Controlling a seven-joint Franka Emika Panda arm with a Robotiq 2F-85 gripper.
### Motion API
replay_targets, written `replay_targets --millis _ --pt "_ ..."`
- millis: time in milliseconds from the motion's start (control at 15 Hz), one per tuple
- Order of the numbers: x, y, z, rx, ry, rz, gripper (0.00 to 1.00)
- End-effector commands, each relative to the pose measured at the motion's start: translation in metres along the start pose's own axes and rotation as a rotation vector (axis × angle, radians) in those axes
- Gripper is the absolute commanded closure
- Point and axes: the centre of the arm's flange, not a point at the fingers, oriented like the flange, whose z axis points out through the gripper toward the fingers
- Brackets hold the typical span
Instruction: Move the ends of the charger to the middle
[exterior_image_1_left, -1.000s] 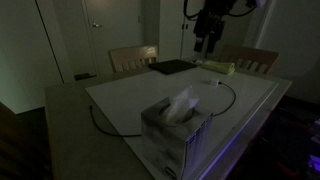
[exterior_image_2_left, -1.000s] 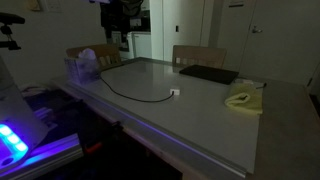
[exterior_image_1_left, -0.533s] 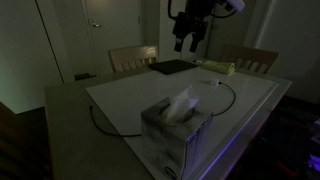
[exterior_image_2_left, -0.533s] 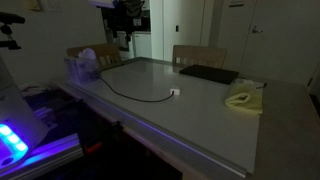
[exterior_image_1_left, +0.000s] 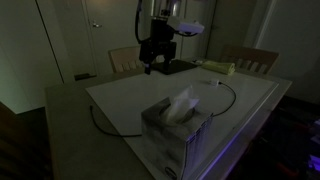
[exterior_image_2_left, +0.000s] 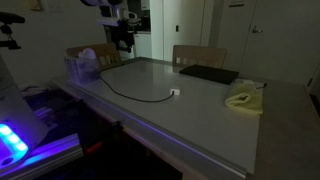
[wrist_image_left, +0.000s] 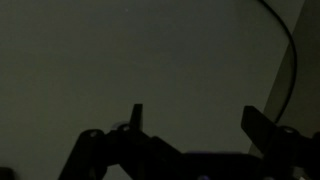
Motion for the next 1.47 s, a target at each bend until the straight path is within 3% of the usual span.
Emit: replay_targets --millis 0,67,533,1067,1400 --pt "0.034 -0.027 0.027 -0.016 -0.014 0.065 0.00" --pt "0.012 -0.015 0.016 -0.005 -0.007 0.040 0.00" --pt "0.020 -0.035 0.033 -0.026 0.002 0.074 0.00" --pt "0.022 -0.124 0.070 -0.071 0.037 -0.017 0.00" --pt "0.049 -0.155 0.099 -0.063 0.106 0.052 0.00"
